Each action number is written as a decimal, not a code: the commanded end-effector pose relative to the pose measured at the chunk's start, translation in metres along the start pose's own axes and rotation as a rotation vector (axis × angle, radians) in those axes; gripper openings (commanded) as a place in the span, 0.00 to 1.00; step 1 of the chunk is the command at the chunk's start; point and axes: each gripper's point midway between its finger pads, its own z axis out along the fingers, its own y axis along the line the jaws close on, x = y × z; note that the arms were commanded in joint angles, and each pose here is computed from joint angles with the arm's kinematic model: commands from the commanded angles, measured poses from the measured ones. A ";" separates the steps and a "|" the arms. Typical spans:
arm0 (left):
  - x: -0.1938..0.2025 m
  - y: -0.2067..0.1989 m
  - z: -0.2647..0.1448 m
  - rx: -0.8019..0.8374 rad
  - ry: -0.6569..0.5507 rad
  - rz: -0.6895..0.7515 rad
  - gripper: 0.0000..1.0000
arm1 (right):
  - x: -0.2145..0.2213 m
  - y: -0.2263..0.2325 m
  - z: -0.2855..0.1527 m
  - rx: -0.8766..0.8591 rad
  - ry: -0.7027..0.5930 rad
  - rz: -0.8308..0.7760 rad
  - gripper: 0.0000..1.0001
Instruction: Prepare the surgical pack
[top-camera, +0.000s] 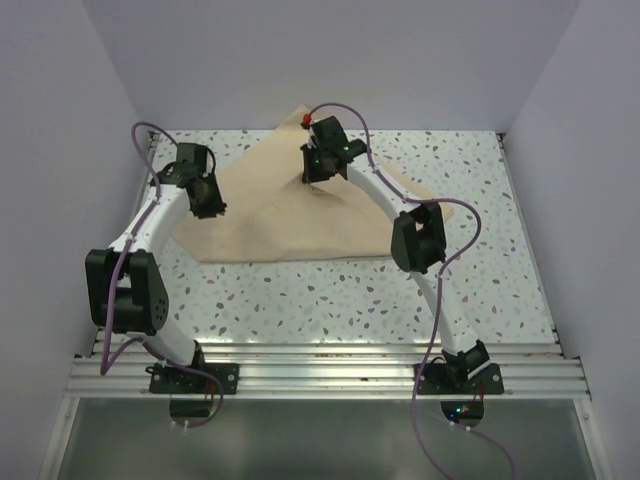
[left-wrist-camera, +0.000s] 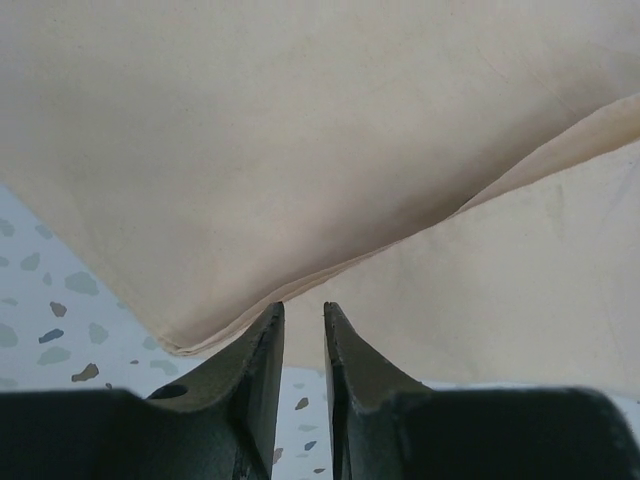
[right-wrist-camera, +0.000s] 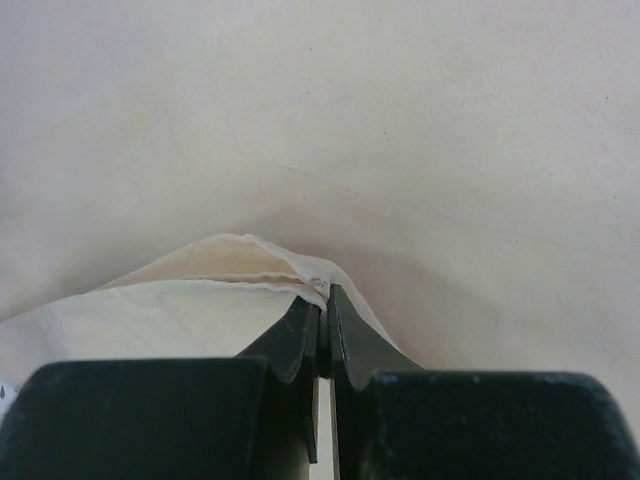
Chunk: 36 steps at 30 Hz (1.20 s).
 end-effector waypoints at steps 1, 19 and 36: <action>-0.027 0.005 -0.014 -0.019 -0.078 -0.029 0.27 | -0.036 -0.001 -0.003 -0.012 -0.113 -0.006 0.00; -0.028 -0.003 -0.021 0.051 -0.116 -0.007 0.27 | -0.026 -0.012 0.023 -0.012 -0.101 0.087 0.00; -0.018 -0.008 -0.015 0.091 -0.079 0.012 0.27 | -0.035 -0.035 0.016 0.080 -0.137 0.079 0.00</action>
